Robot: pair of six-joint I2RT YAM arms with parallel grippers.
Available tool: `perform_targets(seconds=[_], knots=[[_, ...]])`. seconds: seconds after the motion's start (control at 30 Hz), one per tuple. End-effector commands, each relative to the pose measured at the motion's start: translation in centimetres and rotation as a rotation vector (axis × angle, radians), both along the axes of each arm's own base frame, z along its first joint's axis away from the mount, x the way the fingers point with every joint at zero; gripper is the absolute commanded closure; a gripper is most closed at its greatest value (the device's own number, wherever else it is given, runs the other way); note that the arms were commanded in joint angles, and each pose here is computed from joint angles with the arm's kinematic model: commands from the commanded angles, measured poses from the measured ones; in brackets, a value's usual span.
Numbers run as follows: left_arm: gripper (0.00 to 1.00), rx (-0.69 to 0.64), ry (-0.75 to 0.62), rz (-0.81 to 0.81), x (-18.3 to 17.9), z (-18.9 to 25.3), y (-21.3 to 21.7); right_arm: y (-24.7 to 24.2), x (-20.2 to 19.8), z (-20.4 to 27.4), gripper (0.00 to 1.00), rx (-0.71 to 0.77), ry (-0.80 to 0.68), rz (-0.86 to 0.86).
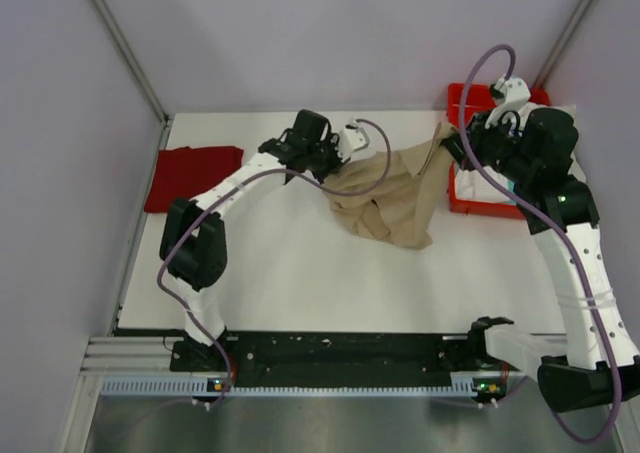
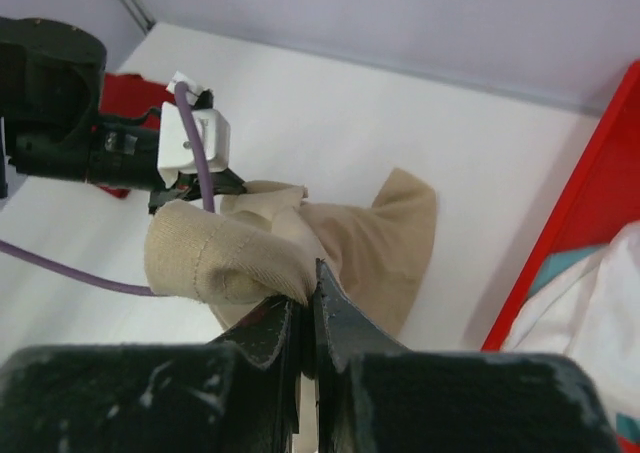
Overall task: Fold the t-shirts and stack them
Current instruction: Flatten out the tshirt
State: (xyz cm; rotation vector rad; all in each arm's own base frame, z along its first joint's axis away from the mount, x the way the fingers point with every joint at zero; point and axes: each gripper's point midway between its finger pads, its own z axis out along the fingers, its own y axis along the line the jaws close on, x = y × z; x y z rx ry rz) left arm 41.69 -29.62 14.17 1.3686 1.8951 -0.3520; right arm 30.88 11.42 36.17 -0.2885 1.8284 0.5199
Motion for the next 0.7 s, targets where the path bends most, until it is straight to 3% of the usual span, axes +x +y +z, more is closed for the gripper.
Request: perform_targets(seconds=[0.0, 0.17, 0.3, 0.37, 0.47, 0.57, 0.6, 0.67], knots=[[1.0, -0.119, -0.314, 0.278, 4.5, 14.6, 5.6, 0.2, 1.2, 9.5, 1.0, 0.025, -0.222, 0.015], [1.0, -0.218, -0.522, 0.456, 3.7, 26.6, 14.1, 2.2, 2.5, 15.5, 1.0, 0.065, -0.312, 0.122], [1.0, -0.19, -0.636, 0.425, -0.6, 30.1, 17.1, 3.1, 1.8, 16.2, 1.0, 0.064, -0.333, 0.192], [1.0, -0.167, -0.601, 0.384, -3.0, 28.8, 17.3, 3.0, 2.1, 13.6, 1.0, 0.048, -0.281, 0.189], [1.0, -0.109, -0.444, 0.264, -6.4, 23.7, 16.5, 2.4, 2.2, 9.1, 1.0, 0.022, -0.196, 0.156], [1.0, -0.047, -0.2, -0.009, -11.7, 15.7, 14.0, 2.5, 1.9, 4.2, 1.0, 0.021, -0.103, 0.161], [0.94, -0.013, -0.098, -0.113, -14.4, 12.7, 13.5, 2.5, 1.7, 2.5, 1.0, 0.019, -0.068, 0.162], [0.59, 0.047, 0.078, -0.312, -20.0, 8.2, 12.7, 2.2, 1.5, -0.1, 1.0, 0.005, -0.021, 0.151]])
